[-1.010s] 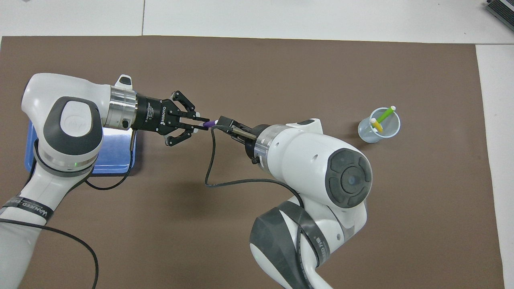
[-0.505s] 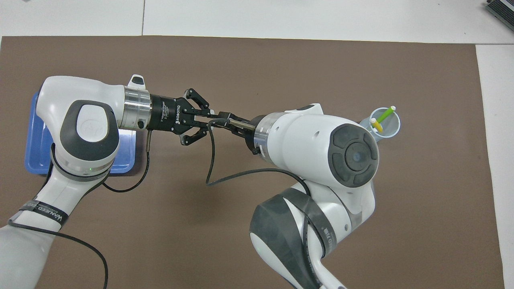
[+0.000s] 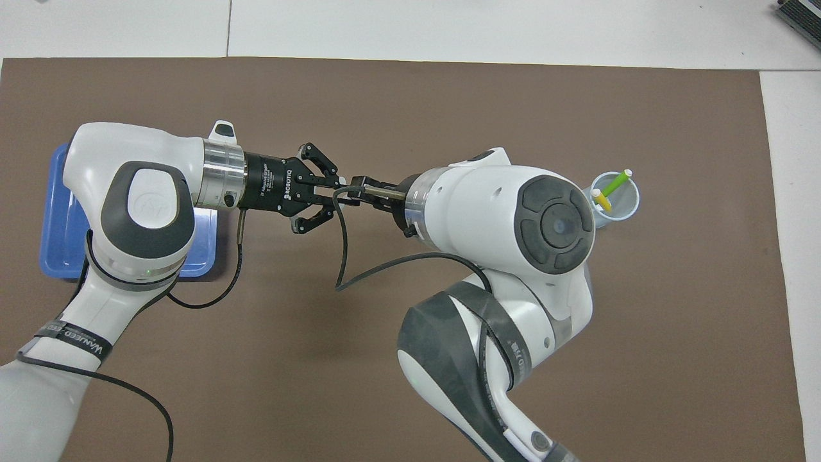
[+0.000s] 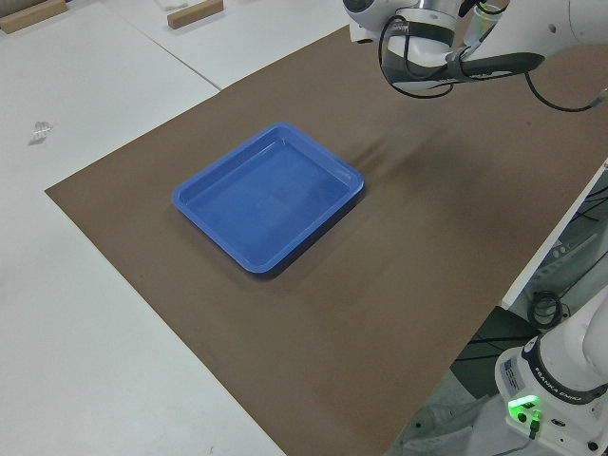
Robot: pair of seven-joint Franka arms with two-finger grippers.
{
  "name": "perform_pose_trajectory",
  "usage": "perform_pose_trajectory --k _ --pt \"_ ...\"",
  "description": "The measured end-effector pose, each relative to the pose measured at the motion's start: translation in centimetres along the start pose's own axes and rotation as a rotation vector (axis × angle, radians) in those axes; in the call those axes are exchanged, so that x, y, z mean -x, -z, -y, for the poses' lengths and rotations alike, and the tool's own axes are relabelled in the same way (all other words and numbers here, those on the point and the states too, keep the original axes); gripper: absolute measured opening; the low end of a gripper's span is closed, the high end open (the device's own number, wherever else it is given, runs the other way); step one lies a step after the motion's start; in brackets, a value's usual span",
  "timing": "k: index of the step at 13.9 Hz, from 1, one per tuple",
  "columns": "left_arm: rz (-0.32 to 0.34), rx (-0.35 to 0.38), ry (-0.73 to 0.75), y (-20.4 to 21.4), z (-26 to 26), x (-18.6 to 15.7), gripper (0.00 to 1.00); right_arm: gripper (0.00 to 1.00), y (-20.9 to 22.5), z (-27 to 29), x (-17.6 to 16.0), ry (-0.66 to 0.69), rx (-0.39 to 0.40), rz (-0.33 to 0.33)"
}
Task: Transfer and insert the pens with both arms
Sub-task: 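Grasp the purple pen tip with the right gripper, open the left gripper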
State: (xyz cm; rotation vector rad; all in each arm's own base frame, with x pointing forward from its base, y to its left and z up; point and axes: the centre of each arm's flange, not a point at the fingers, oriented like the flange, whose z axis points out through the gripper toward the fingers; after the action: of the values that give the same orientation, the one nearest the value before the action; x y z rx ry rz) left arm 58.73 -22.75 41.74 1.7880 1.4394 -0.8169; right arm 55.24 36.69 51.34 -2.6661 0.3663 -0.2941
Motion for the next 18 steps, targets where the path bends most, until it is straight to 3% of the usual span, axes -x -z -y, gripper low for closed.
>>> perform_pose_trajectory --k 5,10,18 --pt "-0.009 0.012 0.004 0.0 0.0 -0.3 0.16 0.6 -0.4 0.1 -0.3 0.016 -0.011 -0.01" --pt "-0.018 0.022 0.009 -0.1 0.1 -0.6 0.16 0.52 -1.1 0.0 -0.4 0.014 -0.007 -0.004" --pt "-0.027 0.029 0.011 -0.4 0.2 -0.7 0.16 0.29 -0.7 0.9 -1.0 0.016 -0.028 -0.016"
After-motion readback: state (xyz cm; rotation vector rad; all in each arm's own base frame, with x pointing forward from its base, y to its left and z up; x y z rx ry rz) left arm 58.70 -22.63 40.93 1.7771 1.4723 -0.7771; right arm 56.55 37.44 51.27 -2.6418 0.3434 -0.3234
